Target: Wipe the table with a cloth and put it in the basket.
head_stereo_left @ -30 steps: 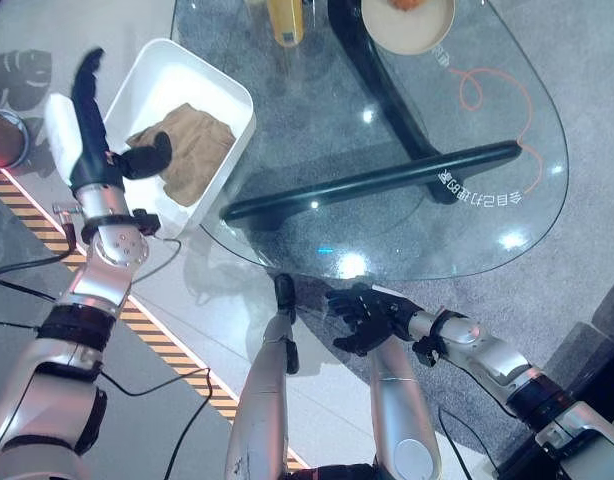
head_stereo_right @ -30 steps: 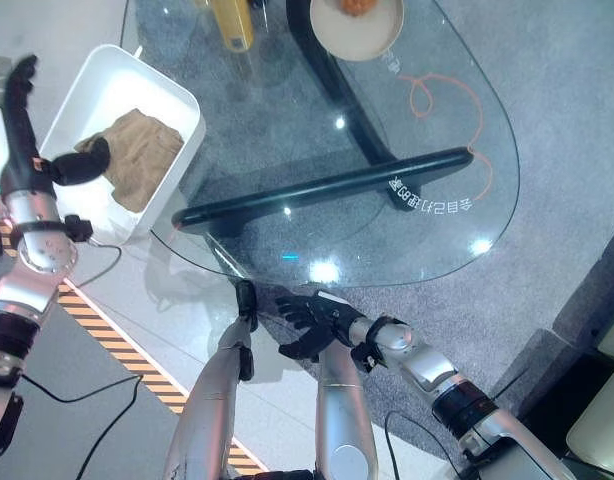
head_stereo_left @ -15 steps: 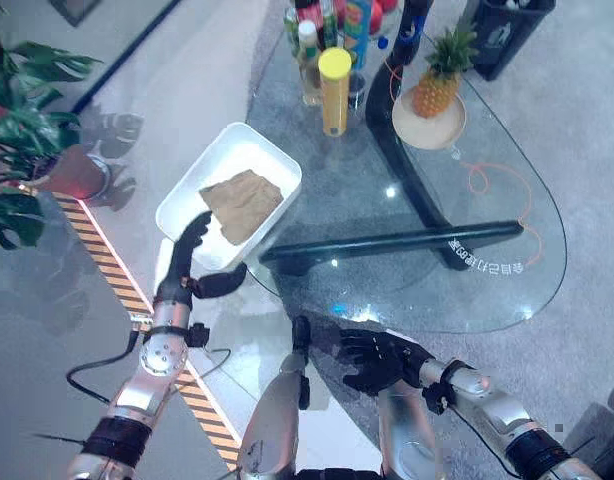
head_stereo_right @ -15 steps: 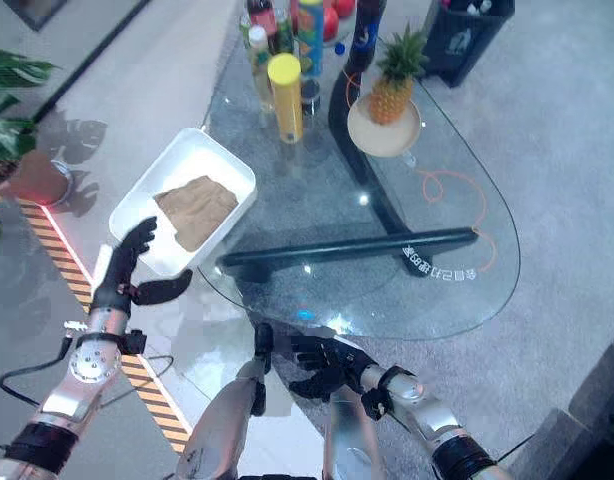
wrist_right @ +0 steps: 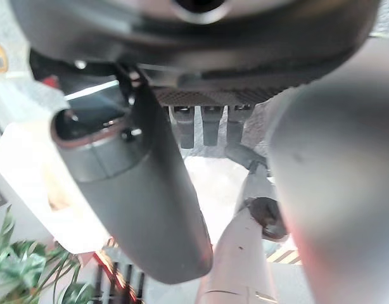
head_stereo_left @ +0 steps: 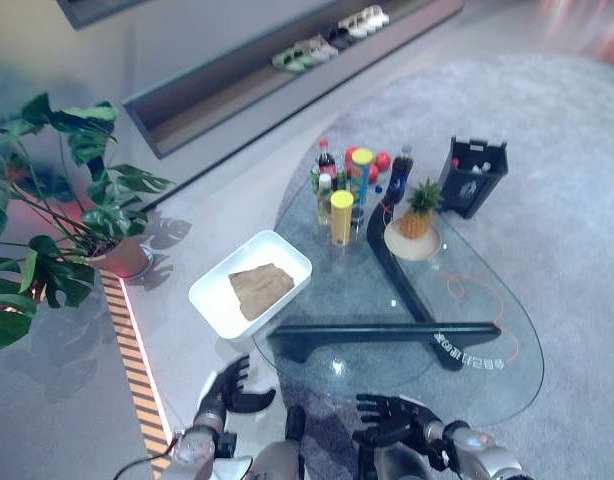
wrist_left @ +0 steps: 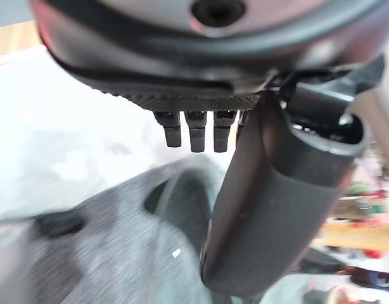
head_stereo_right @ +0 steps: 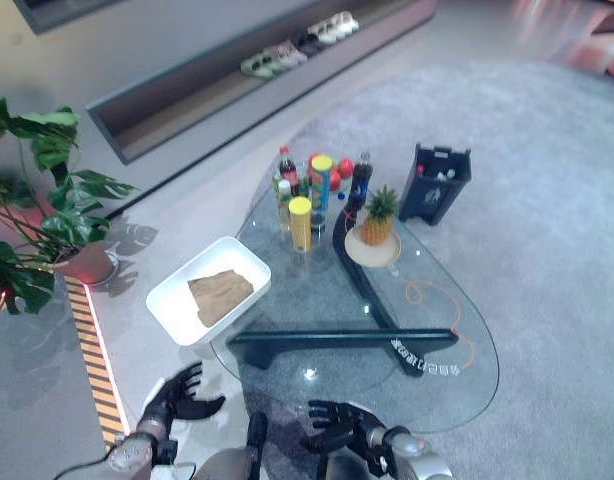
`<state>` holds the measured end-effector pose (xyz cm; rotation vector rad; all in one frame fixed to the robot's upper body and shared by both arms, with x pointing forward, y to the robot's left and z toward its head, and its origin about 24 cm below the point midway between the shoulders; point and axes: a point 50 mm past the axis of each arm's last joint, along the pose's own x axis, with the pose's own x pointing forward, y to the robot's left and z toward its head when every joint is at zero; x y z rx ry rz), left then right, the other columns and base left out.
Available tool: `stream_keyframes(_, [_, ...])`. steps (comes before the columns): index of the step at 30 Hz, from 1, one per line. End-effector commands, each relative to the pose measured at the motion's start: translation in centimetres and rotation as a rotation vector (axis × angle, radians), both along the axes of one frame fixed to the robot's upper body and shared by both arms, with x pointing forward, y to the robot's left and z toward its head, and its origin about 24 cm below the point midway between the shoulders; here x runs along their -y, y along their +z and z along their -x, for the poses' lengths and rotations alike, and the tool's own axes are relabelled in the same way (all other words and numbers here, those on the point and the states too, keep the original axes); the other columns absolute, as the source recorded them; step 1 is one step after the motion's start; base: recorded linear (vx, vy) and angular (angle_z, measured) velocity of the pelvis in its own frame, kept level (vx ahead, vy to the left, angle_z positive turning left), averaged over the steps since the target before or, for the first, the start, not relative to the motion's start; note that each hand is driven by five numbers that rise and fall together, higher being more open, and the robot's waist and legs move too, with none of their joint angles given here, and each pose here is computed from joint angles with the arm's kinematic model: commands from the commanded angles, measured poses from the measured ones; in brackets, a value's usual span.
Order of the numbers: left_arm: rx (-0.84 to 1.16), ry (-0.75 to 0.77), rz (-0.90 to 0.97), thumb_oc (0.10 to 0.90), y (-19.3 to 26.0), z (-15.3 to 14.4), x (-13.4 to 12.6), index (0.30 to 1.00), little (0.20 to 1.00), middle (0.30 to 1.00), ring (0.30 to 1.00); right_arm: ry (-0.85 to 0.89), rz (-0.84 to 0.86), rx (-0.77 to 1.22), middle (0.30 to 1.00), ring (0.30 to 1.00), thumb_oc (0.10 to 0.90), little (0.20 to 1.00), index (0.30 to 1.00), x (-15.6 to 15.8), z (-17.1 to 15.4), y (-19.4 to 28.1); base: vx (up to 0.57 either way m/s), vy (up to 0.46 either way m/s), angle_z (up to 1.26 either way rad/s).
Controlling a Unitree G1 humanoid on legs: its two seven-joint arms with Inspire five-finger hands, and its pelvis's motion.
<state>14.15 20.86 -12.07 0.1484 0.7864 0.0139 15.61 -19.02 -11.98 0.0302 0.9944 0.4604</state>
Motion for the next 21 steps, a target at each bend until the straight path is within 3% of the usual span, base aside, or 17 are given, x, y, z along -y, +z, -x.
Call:
stream_keyframes(1, [0.052, -0.013, 0.018, 0.8, 0.7, -2.0, 0.2, 0.9, 0.9, 0.9, 0.9, 0.025, -0.049, 0.011, 0.9, 0.9, 0.8, 0.9, 0.9, -1.8, -0.1, -0.1, 0.02, -0.034, -0.01])
stream_keyframes(9, [-0.176, -0.002, 0.105, 0.8, -2.3, 0.7, 1.4, 0.9, 0.9, 0.9, 0.9, -0.066, 0.009, -0.113, 0.9, 0.9, 0.8, 0.9, 0.9, -1.5, 1.6, -2.0, 0.0, -0.01, -0.01])
stream_keyframes(21, [-0.19, 0.01, 0.122, 0.8, -2.8, 1.1, 1.5, 0.9, 0.9, 0.9, 0.9, -0.114, 0.032, -0.198, 0.9, 0.9, 0.8, 0.9, 0.9, -1.1, 3.2, -3.1, 0.0, 0.0, 0.0])
